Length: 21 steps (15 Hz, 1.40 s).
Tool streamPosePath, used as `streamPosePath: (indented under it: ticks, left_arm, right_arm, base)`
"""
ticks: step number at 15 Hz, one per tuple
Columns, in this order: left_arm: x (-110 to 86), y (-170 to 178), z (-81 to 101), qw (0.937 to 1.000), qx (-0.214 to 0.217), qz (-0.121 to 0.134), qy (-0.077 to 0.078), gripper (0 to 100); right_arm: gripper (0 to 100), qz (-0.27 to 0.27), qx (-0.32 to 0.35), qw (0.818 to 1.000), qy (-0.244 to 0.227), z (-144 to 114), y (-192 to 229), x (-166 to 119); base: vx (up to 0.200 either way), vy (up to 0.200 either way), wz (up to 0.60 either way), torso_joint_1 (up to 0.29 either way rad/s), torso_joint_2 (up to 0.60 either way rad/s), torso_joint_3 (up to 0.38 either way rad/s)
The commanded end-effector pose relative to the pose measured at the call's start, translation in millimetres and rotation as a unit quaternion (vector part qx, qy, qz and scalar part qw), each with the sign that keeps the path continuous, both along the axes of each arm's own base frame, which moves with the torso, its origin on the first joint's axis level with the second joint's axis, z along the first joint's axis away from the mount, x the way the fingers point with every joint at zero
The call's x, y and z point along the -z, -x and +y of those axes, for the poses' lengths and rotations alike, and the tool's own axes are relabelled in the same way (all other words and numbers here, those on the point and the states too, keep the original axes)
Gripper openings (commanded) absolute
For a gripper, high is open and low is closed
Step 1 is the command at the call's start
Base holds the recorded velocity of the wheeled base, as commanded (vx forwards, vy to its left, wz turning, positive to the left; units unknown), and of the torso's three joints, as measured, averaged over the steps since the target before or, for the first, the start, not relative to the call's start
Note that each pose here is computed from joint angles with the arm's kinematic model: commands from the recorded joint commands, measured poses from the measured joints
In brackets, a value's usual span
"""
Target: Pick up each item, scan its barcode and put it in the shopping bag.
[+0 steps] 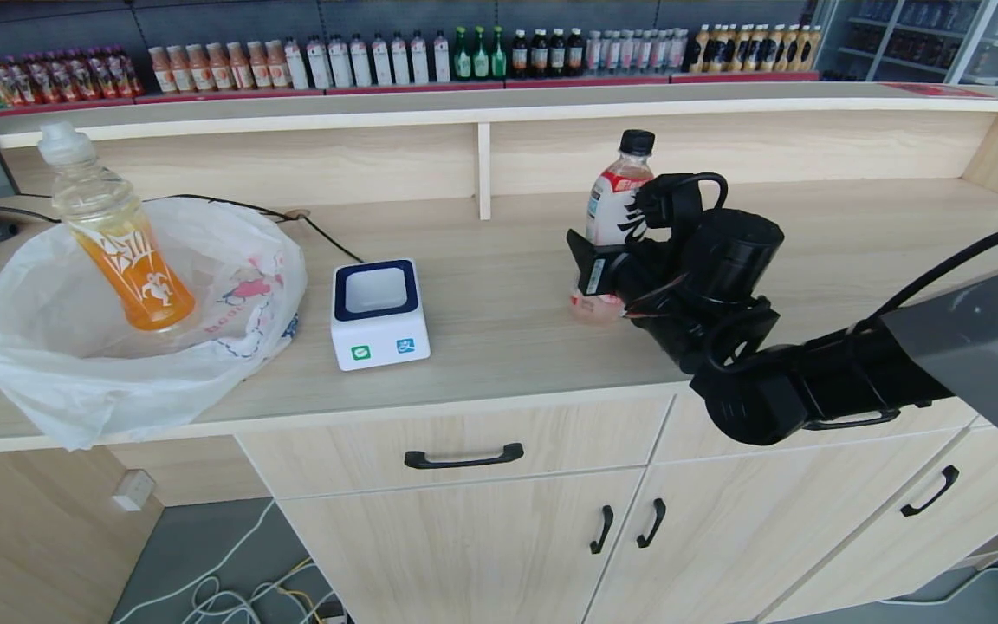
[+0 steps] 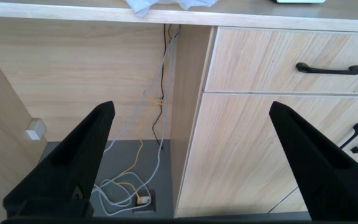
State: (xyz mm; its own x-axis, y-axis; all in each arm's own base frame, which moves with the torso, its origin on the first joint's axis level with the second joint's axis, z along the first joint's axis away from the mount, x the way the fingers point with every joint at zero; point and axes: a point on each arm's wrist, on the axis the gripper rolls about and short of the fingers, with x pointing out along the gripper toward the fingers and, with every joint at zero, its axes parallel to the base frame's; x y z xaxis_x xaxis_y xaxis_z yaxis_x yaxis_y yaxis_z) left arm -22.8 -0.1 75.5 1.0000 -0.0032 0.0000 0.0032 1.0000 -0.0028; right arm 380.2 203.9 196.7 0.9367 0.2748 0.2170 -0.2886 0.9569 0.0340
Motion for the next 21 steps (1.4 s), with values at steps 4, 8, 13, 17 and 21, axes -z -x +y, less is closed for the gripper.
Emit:
streamPosePath:
  ticks: [4, 8, 13, 17, 21]
  left_arm:
    - [-0.1, 0, 0.0, 1.0, 0.0, -0.001, 0.0, 100]
    - [-0.1, 0, 0.0, 1.0, 0.0, -0.001, 0.0, 100]
    - [-0.1, 0, 0.0, 1.0, 0.0, -0.001, 0.0, 100]
    - [0.1, 0, 0.0, 1.0, 0.0, 0.0, 0.0, 100]
    - [-0.1, 0, 0.0, 1.0, 0.0, -0.001, 0.0, 100]
  right_arm:
    - [0, -0.022, 0.005, 1.0, -0.003, -6, 10, -22]
    - [0, -0.039, 0.012, 0.999, 0.018, -13, 24, -36]
    - [0, -0.06, 0.009, 0.998, 0.029, -25, 60, -61]
    - [0, -0.057, -0.002, 0.998, 0.034, -46, 104, -68]
    - [0, -0.046, -0.009, 0.998, 0.038, -61, 128, -64]
  base:
    - [0.0, 0.0, 0.0, 0.0, 0.0, 0.0]
    - [0.0, 0.0, 0.0, 0.0, 0.0, 0.0]
    - [0.0, 0.0, 0.0, 0.0, 0.0, 0.0]
    - [0.0, 0.0, 0.0, 0.0, 0.0, 0.0]
    - [0.0, 0.0, 0.0, 0.0, 0.0, 0.0]
